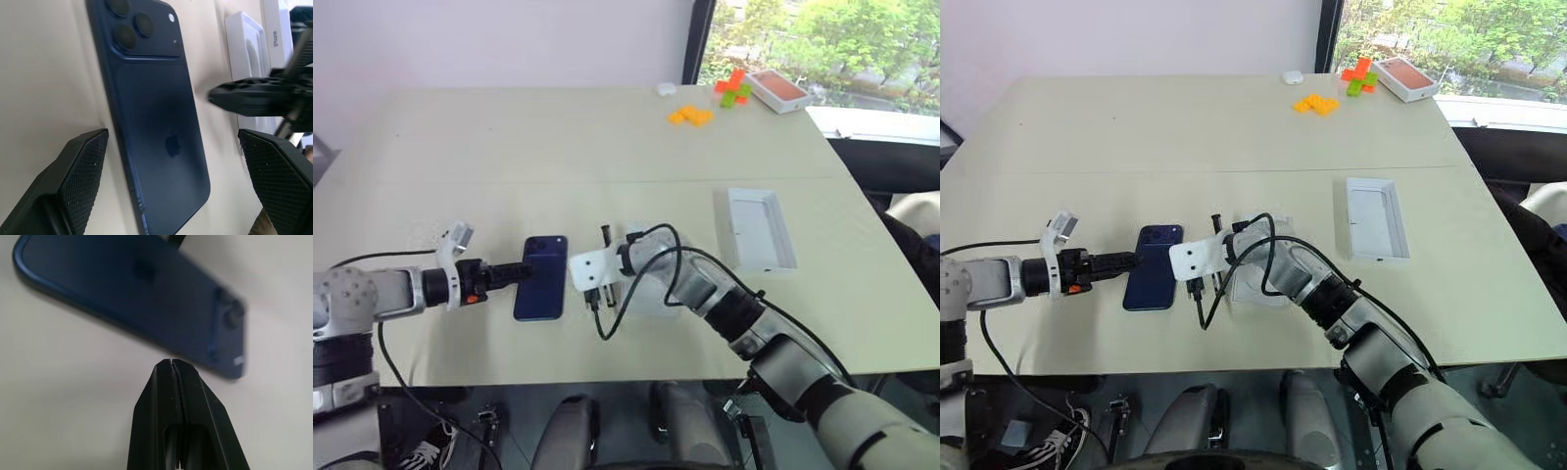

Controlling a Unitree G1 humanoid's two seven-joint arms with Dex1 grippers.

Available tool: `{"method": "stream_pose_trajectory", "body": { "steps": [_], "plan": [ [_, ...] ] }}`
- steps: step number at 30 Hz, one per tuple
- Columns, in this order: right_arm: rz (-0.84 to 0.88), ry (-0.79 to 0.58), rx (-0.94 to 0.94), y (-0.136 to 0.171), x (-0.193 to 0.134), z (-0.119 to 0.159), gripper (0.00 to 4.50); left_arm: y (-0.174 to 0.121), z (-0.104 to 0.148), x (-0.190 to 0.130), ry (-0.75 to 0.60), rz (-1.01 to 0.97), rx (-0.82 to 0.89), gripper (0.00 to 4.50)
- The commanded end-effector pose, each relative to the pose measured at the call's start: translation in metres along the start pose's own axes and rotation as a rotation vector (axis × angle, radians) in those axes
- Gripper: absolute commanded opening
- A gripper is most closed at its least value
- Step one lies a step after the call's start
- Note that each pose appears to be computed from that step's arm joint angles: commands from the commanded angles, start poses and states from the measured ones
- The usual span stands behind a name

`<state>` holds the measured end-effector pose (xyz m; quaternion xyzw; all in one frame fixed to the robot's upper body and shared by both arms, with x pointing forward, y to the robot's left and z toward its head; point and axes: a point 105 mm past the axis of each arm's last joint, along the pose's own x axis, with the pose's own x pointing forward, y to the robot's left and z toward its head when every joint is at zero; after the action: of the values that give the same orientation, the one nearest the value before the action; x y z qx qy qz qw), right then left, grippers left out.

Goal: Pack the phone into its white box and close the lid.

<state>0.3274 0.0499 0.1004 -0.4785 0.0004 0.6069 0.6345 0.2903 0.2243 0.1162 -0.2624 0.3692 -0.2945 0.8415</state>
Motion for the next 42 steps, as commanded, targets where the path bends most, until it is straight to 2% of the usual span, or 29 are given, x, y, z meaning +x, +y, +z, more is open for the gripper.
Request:
{"method": "stream_pose_trajectory", "body": {
  "steps": [1, 7, 15, 22, 30, 40, 42],
  "plan": [
    [-0.001, -0.047, 0.116, -0.012, -0.004, 0.015, 0.0, -0.001, 0.0, 0.002, 0.002, 0.0, -0.011, 4.48],
    [0.006, -0.04, 0.219, -0.01, 0.003, 0.019, 0.0, 0.003, -0.002, 0.01, -0.007, 0.011, -0.028, 4.48],
    [-0.008, -0.021, 0.209, -0.011, 0.006, 0.015, 0.0, -0.003, -0.01, 0.021, 0.045, -0.007, -0.089, 4.48],
    [-0.001, -0.026, 0.2, -0.01, 0.005, 0.016, 0.0, 0.002, -0.016, 0.014, 0.127, 0.02, -0.102, 4.48],
    [-0.001, -0.018, 0.193, -0.009, 0.006, 0.013, 0.0, -0.021, -0.002, 0.024, 0.122, -0.062, -0.074, 4.48],
    [-0.016, -0.003, 0.173, -0.013, 0.005, 0.008, 0.0, -0.012, -0.01, 0.027, 0.122, -0.021, -0.119, 4.48],
    [-0.017, 0.001, 0.17, -0.012, 0.004, 0.006, 0.0, -0.01, -0.01, 0.026, 0.119, -0.012, -0.126, 3.97]
  ]
}}
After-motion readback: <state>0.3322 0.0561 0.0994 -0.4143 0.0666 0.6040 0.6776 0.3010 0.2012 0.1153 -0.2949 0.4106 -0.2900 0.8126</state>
